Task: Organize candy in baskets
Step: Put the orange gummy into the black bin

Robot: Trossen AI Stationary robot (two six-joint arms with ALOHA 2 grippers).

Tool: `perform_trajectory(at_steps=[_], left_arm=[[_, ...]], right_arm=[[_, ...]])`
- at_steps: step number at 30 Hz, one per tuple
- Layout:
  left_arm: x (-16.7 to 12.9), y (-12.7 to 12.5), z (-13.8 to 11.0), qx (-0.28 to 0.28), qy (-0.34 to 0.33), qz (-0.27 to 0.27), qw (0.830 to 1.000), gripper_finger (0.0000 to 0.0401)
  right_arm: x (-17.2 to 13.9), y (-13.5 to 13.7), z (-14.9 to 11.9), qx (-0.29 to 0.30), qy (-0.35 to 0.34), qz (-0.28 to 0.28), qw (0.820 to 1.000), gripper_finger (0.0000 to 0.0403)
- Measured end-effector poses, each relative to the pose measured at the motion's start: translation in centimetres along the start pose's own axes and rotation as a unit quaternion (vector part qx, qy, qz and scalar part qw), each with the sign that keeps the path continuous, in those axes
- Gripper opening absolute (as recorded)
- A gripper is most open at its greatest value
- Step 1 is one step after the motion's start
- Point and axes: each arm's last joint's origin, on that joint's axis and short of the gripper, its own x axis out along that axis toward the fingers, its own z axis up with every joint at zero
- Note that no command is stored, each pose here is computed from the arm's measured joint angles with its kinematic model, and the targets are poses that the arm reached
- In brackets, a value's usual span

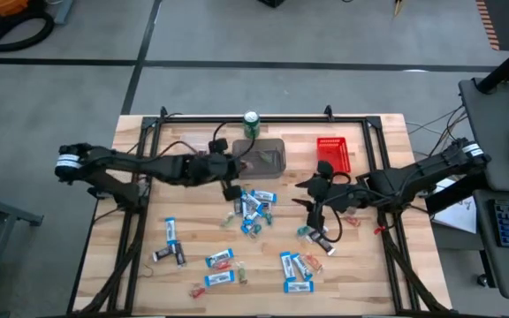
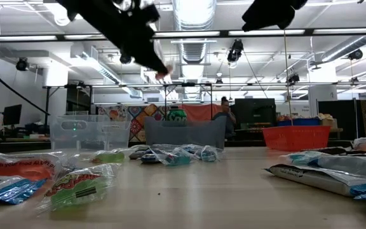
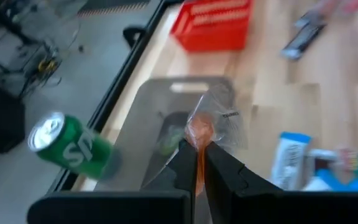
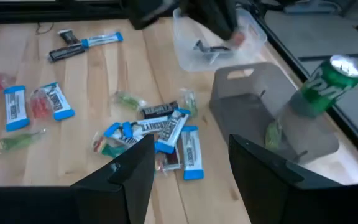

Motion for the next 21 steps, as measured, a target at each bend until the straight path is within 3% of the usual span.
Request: perform_trajectory(at_steps=[8,21], left_arm=[[4.5,0.9,-1.4,-0.028,0.02,0.022,0.999,0.0006],[6.1,0.8,-2.0,-0.034,0.019,0.03,0.999,0.0011]], right_arm=[[0.1,-0.1,-0.3,0.012,-0.003,-0.023,1.0,0.0194],[0.0,-0.1,0.0,0.018,-0.006,-0.023,1.0,0.0194]])
